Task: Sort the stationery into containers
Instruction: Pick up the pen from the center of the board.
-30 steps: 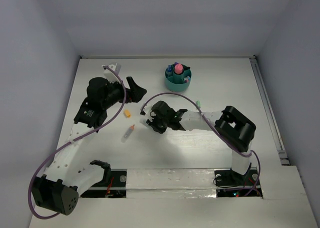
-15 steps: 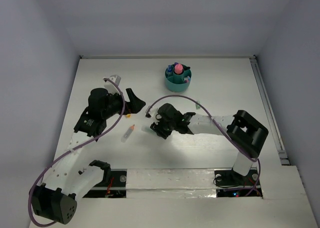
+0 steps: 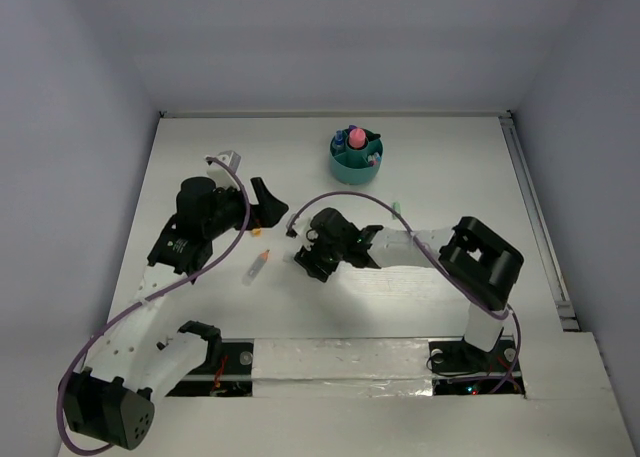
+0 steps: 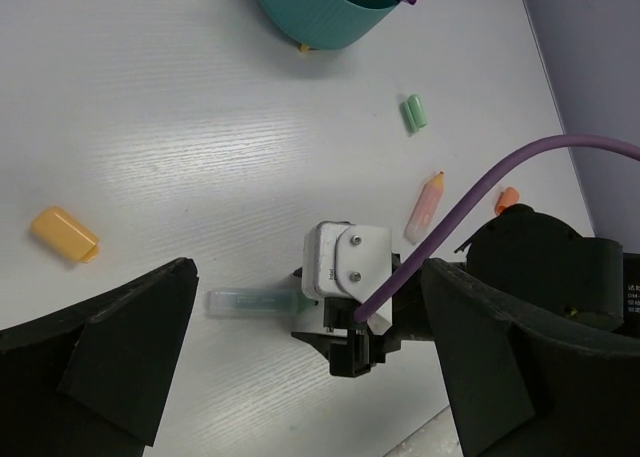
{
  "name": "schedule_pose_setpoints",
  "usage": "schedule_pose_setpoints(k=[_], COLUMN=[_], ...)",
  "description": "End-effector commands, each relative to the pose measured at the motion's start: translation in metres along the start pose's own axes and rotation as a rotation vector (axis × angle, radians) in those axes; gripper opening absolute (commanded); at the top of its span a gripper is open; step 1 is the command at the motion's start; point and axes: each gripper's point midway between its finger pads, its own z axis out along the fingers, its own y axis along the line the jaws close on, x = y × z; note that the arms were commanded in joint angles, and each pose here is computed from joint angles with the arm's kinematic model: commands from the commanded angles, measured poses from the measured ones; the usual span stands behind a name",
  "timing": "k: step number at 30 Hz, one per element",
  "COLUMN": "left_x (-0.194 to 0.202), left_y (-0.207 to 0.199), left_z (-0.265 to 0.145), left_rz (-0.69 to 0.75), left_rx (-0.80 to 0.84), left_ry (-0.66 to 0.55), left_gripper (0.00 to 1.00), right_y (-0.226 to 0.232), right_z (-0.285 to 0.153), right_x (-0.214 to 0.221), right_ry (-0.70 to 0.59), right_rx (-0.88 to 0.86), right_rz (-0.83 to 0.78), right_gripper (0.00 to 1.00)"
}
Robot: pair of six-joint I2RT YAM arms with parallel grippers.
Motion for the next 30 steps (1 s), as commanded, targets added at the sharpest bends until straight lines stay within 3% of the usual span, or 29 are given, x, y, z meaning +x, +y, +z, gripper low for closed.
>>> schedule_pose_setpoints(k=[1,6,10,14,16,24,30], left_x=[-0.022,-0.018,-0.010,0.004,0.009,0.015,0.039], left_y=[-0.006,-0.004,0.003,0.008,0.006,-0.003,-0.023], left_z=[-0.009,-0.006,-0.001,0.006,0.007,0.002,0.009], left_rz=[0.040,0.035,0.029,0.007,-0.001,-0.031,-0.126], left_rx=[0.005,0.000,-0.012,0.001,0.019,0.064,0.223], left_ry=[-0.073,-0.059,-0.037,0.013,0.028,0.066,0.162], left_gripper=[0.92,0.92,0.92,0.91,0.90,0.89,0.84], right_y=[0.006,0.003,0.000,-0.004,-0.003,-0.003,-0.001], right_z=[0.014,0.023,0.021,-0.002,-0.024,-0.091,-0.123], right_x=[-0.004,-0.002,-0.002,-0.013,-0.035,-0.094,-0.125], right_ry=[-0.026,-0.028,-0.034,-0.031,-0.091,-0.241,-0.336], right_rx=[-0.019,-0.009,0.011,0.039,0.042,0.040,0.053], right_rz=[0.017,0.028,0.022,-0.008,-0.036,-0.094,-0.136], right_gripper=[0.55,0.50,0.25,0.15,0.11,0.11,0.11])
